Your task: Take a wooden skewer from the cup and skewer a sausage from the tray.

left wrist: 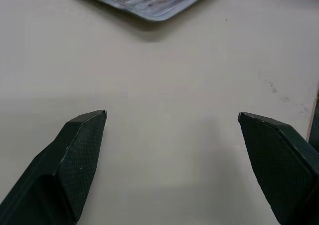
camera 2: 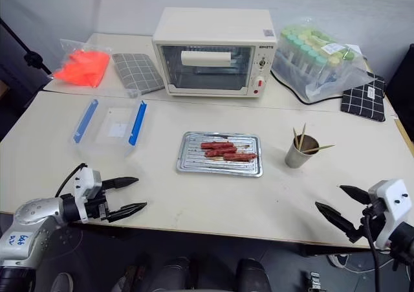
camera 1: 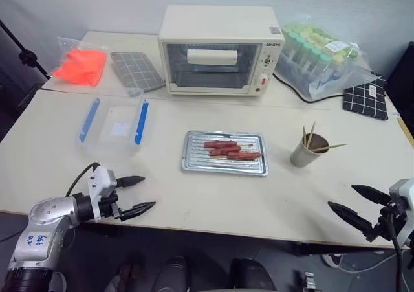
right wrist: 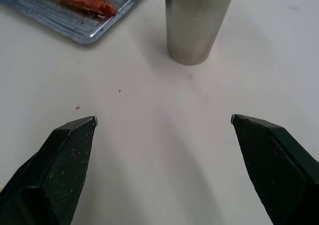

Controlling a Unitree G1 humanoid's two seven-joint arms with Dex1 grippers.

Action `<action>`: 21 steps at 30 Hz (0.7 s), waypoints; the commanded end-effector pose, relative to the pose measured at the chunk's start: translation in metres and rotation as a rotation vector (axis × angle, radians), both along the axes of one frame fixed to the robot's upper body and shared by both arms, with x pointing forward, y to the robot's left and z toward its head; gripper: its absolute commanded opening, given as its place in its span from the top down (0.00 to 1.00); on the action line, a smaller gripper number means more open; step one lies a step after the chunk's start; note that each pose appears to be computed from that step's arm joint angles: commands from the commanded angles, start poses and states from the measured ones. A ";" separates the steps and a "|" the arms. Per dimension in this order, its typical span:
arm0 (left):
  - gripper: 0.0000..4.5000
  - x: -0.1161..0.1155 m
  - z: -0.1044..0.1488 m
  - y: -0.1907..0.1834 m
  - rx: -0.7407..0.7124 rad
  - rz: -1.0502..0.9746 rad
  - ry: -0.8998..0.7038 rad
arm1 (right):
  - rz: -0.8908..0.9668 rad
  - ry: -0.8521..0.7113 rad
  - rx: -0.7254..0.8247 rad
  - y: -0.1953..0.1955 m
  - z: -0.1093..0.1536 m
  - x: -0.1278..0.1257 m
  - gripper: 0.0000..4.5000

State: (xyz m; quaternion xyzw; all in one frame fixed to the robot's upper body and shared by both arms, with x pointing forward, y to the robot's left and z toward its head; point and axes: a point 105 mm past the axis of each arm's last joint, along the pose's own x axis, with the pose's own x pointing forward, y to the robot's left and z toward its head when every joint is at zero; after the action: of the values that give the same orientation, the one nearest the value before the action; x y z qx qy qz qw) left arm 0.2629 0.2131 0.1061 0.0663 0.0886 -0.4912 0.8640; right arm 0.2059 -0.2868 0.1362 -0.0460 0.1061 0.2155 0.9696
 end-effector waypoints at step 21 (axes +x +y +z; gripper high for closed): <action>0.00 0.021 0.138 -0.095 -0.218 -0.485 -0.140 | -0.215 -0.317 0.352 0.033 0.033 0.074 0.21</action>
State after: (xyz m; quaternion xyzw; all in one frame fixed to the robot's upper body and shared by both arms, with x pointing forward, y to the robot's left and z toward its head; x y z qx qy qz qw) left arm 0.2852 0.1185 0.2385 0.0110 -0.0302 -0.6848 0.7280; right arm 0.2814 -0.2517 0.1599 0.1116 -0.0591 0.1190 0.9848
